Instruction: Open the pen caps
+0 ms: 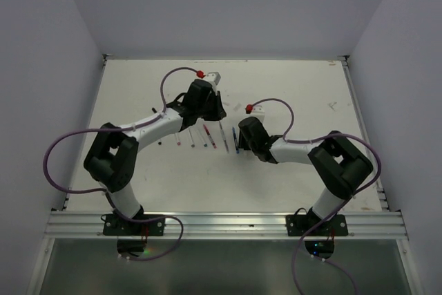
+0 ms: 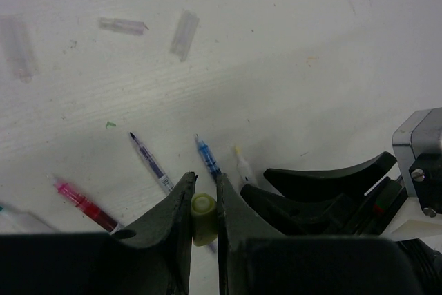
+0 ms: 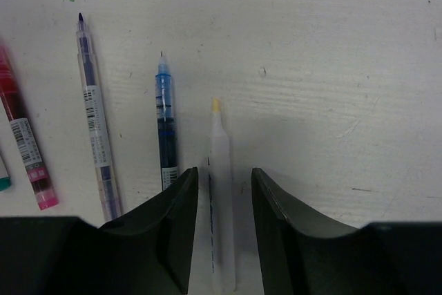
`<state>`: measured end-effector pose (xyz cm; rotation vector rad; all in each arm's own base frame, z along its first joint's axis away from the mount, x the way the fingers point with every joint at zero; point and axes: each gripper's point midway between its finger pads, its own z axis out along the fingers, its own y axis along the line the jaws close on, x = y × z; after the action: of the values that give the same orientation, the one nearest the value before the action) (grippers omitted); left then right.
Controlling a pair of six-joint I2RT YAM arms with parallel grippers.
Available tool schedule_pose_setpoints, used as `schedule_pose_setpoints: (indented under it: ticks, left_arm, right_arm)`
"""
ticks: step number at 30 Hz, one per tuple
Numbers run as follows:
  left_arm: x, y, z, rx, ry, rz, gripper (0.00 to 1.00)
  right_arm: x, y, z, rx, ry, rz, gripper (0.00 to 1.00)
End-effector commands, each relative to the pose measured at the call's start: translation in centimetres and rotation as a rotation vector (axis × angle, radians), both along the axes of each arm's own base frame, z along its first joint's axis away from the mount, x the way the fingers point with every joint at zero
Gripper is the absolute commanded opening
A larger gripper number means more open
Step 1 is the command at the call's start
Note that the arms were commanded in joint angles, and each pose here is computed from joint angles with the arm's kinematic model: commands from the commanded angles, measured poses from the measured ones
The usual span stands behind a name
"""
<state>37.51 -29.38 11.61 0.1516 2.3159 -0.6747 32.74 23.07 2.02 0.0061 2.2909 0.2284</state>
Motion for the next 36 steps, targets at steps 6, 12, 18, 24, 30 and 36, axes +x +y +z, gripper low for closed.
schedule_pose_setpoints:
  ticks: [6,12,18,24,30,36]
  left_arm:
    - [2.9,-4.6,3.5,-0.084,-0.177,-0.139,0.05]
    - [4.8,-7.2,1.7,-0.095,-0.198,-0.223,0.06]
    - [6.7,-9.5,-0.7,-0.07,-0.239,-0.297,0.08]
    - [8.4,-11.2,-3.2,-0.071,-0.272,-0.346,0.1]
    - [9.4,-12.2,-5.9,-0.069,-0.269,-0.364,0.14]
    - [9.8,-12.3,-7.8,-0.048,-0.274,-0.372,0.22]
  right_arm:
    - [0.8,-0.7,6.1,0.059,-0.103,-0.049,0.55]
    - [-0.3,-4.1,10.4,0.021,-0.18,-0.105,0.78]
    - [-2.2,-7.7,12.0,0.024,-0.238,-0.171,0.94]
    - [-3.7,-9.3,11.8,0.03,-0.246,-0.187,0.96]
    - [-4.4,-9.9,11.2,0.017,-0.231,-0.184,0.96]
    - [-4.5,-9.9,10.6,0.007,-0.216,-0.179,0.96]
